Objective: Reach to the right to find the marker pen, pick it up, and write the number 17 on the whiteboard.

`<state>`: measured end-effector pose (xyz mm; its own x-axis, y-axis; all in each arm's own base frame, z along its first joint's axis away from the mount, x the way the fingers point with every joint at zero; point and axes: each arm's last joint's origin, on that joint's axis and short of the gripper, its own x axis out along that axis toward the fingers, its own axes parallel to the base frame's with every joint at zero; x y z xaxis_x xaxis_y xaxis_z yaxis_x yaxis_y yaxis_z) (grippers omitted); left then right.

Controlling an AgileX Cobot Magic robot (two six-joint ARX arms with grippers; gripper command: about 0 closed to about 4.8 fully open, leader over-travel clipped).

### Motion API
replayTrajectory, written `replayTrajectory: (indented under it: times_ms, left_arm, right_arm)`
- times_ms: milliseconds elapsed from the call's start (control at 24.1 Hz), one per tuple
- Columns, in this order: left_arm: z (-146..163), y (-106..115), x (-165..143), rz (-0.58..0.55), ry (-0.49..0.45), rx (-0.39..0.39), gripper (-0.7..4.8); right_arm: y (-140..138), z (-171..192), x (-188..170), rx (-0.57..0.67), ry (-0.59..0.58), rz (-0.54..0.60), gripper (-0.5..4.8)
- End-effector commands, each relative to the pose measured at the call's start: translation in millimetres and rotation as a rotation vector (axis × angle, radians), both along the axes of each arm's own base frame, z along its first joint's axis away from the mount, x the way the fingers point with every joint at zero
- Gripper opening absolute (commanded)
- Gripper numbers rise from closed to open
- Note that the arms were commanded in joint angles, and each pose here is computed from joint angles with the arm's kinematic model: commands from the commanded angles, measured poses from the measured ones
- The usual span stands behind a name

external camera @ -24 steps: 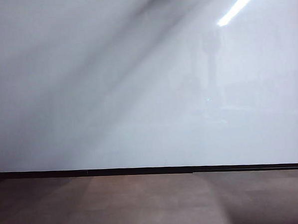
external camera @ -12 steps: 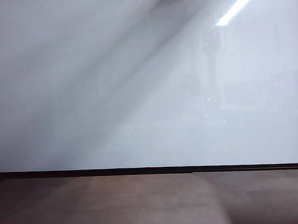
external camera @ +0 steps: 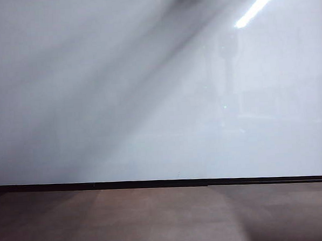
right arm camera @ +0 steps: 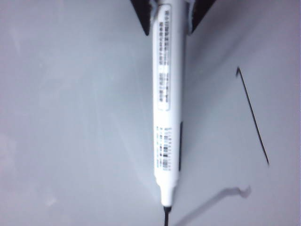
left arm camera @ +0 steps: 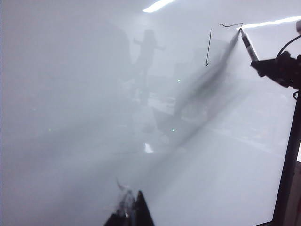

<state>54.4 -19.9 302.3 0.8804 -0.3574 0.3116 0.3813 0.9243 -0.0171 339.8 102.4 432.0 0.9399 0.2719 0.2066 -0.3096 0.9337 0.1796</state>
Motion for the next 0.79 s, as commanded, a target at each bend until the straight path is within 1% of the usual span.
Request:
replayTrajectory:
  times_ms: [41, 456, 788]
  left_arm:
    - [2.0, 0.2, -0.6, -0.001, -0.012, -0.002, -0.05]
    - [2.0, 0.2, -0.6, -0.001, -0.012, -0.002, -0.05]
    - [2.0, 0.2, -0.6, -0.001, -0.012, -0.001, -0.05]
  right_arm:
    - [2.7, -16.7, 5.5, -0.002, 0.082, -0.002, -0.06]
    - [7.2, -56.5, 7.5, -0.001, 0.189, 0.009, -0.06]
    - [7.2, -59.3, 7.6, -0.001, 0.188, 0.01, -0.06]
